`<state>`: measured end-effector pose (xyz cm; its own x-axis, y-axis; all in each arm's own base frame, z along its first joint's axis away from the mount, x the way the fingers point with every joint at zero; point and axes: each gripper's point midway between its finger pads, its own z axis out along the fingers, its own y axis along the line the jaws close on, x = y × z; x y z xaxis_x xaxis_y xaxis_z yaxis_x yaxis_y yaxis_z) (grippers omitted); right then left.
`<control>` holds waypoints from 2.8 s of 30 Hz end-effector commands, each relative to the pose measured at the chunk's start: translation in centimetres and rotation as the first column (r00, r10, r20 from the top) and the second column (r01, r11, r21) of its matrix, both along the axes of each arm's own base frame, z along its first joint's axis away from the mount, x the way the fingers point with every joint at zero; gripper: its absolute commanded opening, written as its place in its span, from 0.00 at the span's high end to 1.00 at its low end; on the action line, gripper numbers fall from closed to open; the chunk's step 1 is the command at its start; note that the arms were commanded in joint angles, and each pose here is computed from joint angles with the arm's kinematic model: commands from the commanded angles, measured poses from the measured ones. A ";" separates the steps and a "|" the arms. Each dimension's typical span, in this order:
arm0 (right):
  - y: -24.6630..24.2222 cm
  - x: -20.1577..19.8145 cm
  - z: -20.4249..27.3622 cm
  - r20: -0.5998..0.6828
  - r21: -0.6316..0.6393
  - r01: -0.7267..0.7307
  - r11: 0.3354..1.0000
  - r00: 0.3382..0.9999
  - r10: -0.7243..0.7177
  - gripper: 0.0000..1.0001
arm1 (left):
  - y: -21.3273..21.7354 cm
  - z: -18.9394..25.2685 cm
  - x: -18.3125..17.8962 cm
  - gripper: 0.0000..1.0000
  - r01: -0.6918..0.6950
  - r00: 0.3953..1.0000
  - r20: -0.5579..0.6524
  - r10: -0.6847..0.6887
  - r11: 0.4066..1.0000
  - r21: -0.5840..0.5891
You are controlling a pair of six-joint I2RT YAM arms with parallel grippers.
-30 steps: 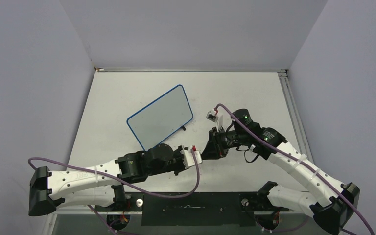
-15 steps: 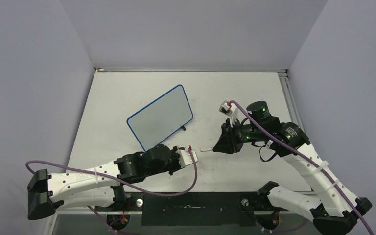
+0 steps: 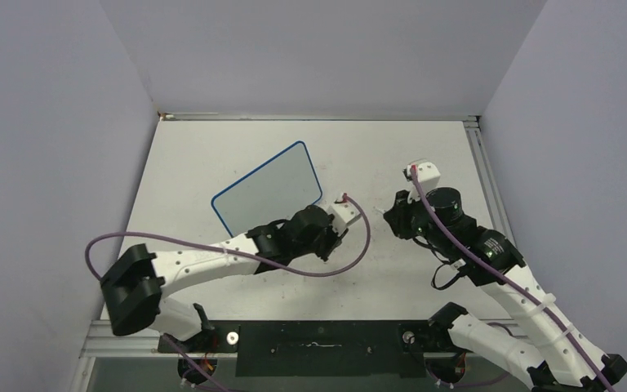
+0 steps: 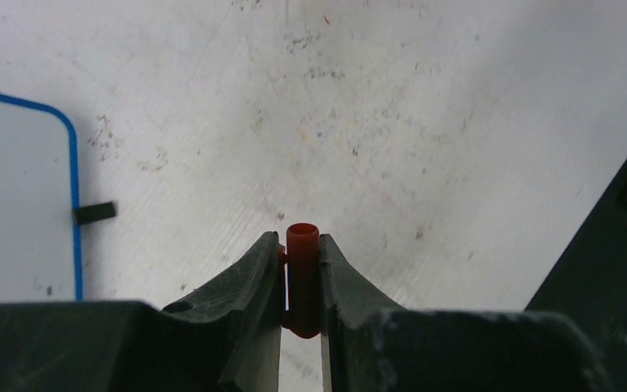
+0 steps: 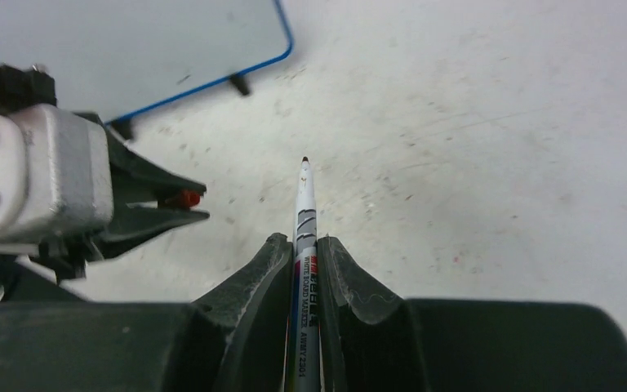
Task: Write a sentence on the whiteboard
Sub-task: Place the pen cap at the center of the board, then hold the whiteboard on the whiteboard stand.
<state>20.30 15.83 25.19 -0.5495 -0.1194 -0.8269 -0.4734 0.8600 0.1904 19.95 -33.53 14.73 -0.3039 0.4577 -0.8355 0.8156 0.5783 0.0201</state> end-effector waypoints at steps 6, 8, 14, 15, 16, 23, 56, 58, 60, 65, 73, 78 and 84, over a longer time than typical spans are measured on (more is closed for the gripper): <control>-7.7 7.1 4.3 0.328 0.114 0.534 0.838 0.776 -0.539 0.95 | -8.6 -2.7 6.5 1.00 -0.227 0.969 -0.117 0.216 0.970 -0.090; -8.2 7.2 4.5 0.337 0.129 0.554 0.822 0.755 -0.562 0.95 | -8.8 -4.5 7.1 1.00 -0.256 0.958 -0.154 0.243 0.964 -0.069; -8.5 6.7 3.7 0.335 0.134 0.551 0.824 0.757 -0.561 0.95 | -9.7 -7.7 8.7 1.00 -0.302 0.944 -0.151 0.294 0.953 -0.036; -8.6 6.6 3.7 0.335 0.138 0.552 0.823 0.756 -0.563 0.95 | -9.6 -8.4 8.8 1.00 -0.305 0.942 -0.150 0.299 0.952 -0.018; -8.6 6.5 3.6 0.334 0.141 0.550 0.823 0.757 -0.562 0.95 | -9.6 -8.8 8.8 0.98 -0.309 0.941 -0.149 0.304 0.951 -0.008; -8.9 5.7 3.5 0.338 0.162 0.539 0.827 0.757 -0.560 0.95 | -8.9 -10.8 8.8 0.61 -0.332 0.931 -0.153 0.331 0.943 0.019; 0.8 4.8 6.8 0.435 0.279 0.016 0.960 0.889 -0.141 0.95 | 16.8 14.9 7.2 0.09 -0.494 0.869 -0.114 0.481 0.845 -0.203; 1.9 4.7 6.6 0.427 0.282 -0.022 0.959 0.898 -0.105 0.95 | 19.5 15.0 8.0 0.09 -0.548 0.835 -0.105 0.539 0.806 -0.221; 2.8 4.6 6.5 0.422 0.289 -0.054 0.956 0.904 -0.076 0.95 | 22.3 14.6 8.9 0.09 -0.609 0.791 -0.108 0.603 0.756 -0.239; 6.0 3.8 6.2 0.420 0.305 -0.130 0.943 0.907 -0.010 0.95 | 26.7 14.1 9.8 0.09 -0.672 0.731 -0.166 0.662 0.653 -0.349; 12.9 2.2 6.3 0.476 0.403 -0.303 0.863 0.876 0.085 0.95 | 29.2 10.6 9.1 0.11 -0.687 0.720 -0.246 0.649 0.615 -0.387; 18.0 2.8 4.8 0.473 0.381 -0.370 0.848 0.865 0.165 0.95 | 28.7 9.1 8.9 0.24 -0.662 0.745 -0.262 0.613 0.631 -0.405; 23.4 2.8 3.0 0.486 0.335 -0.414 0.846 0.845 0.222 0.95 | 28.5 7.7 8.8 0.38 -0.654 0.753 -0.265 0.602 0.639 -0.406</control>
